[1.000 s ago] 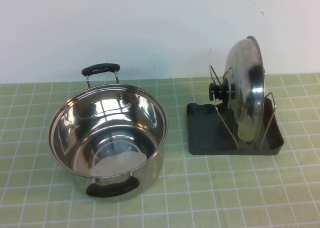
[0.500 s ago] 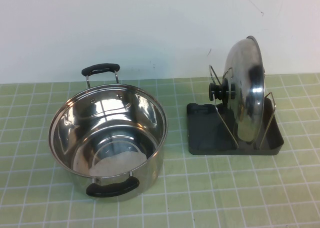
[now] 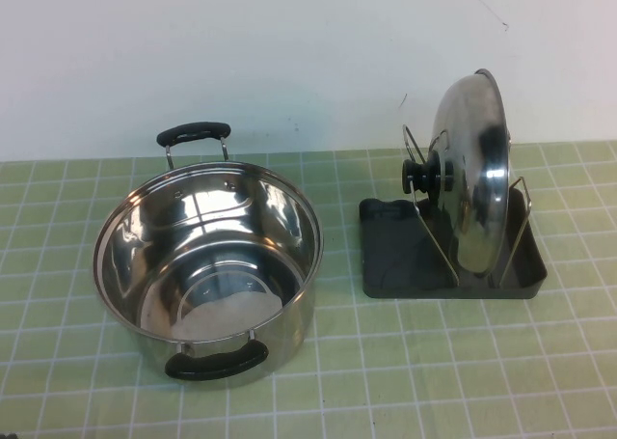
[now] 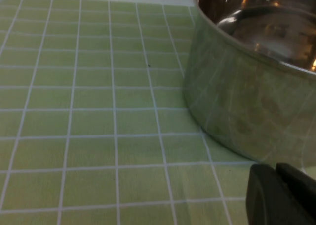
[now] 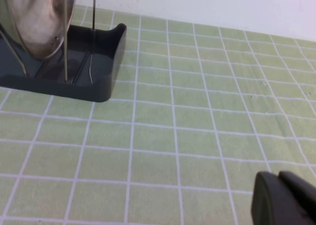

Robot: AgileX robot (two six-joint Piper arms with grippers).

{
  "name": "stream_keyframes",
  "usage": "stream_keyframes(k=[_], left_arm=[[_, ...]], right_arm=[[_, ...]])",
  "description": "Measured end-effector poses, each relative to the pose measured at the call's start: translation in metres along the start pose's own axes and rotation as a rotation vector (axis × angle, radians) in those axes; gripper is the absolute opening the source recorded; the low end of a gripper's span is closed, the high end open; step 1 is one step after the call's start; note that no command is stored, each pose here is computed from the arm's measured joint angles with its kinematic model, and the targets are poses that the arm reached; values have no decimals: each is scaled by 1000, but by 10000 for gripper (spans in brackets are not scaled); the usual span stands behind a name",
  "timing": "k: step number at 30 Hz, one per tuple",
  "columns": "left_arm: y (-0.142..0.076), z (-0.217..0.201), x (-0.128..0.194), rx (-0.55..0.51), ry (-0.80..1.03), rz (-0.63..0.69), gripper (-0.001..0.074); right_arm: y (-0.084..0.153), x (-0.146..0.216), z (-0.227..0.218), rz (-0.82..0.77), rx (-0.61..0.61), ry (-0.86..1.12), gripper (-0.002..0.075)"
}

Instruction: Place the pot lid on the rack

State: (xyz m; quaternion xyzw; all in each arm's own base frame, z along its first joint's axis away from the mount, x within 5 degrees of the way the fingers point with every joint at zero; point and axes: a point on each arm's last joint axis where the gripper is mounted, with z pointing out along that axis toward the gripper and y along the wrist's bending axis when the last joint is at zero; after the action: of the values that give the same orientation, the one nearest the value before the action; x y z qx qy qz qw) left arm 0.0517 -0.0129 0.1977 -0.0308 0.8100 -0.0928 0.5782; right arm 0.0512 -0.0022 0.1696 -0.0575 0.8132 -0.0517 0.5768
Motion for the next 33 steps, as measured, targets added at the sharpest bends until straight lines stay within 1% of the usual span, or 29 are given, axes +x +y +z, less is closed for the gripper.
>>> stream_keyframes(k=[2, 8, 10, 12, 15, 18, 21, 23, 28, 33], left_arm=[[1, 1, 4, -6, 19, -12, -1], [0, -2, 6, 9, -2, -6, -1], [1, 0, 11, 2, 10, -24, -1], [5, 4, 19, -19, 32, -59, -1], [10, 6, 19, -63, -25, -120, -1], [14, 6, 16, -101, -89, -116, -1], [17, 6, 12, -130, -140, -57, -1], [17, 6, 11, -126, -155, -2, -1], [14, 7, 16, -70, -81, 193, -1], [11, 7, 18, -23, -61, 279, -1]], right_arm=[[0, 0, 0, 0, 0, 2, -1], [0, 0, 0, 0, 0, 2, -1], [0, 0, 0, 0, 0, 2, -1], [0, 0, 0, 0, 0, 2, -1], [0, 0, 0, 0, 0, 2, -1], [0, 0, 0, 0, 0, 2, -1], [0, 0, 0, 0, 0, 2, -1], [0, 0, 0, 0, 0, 2, -1], [0, 0, 0, 0, 0, 2, -1], [0, 0, 0, 0, 0, 2, -1]])
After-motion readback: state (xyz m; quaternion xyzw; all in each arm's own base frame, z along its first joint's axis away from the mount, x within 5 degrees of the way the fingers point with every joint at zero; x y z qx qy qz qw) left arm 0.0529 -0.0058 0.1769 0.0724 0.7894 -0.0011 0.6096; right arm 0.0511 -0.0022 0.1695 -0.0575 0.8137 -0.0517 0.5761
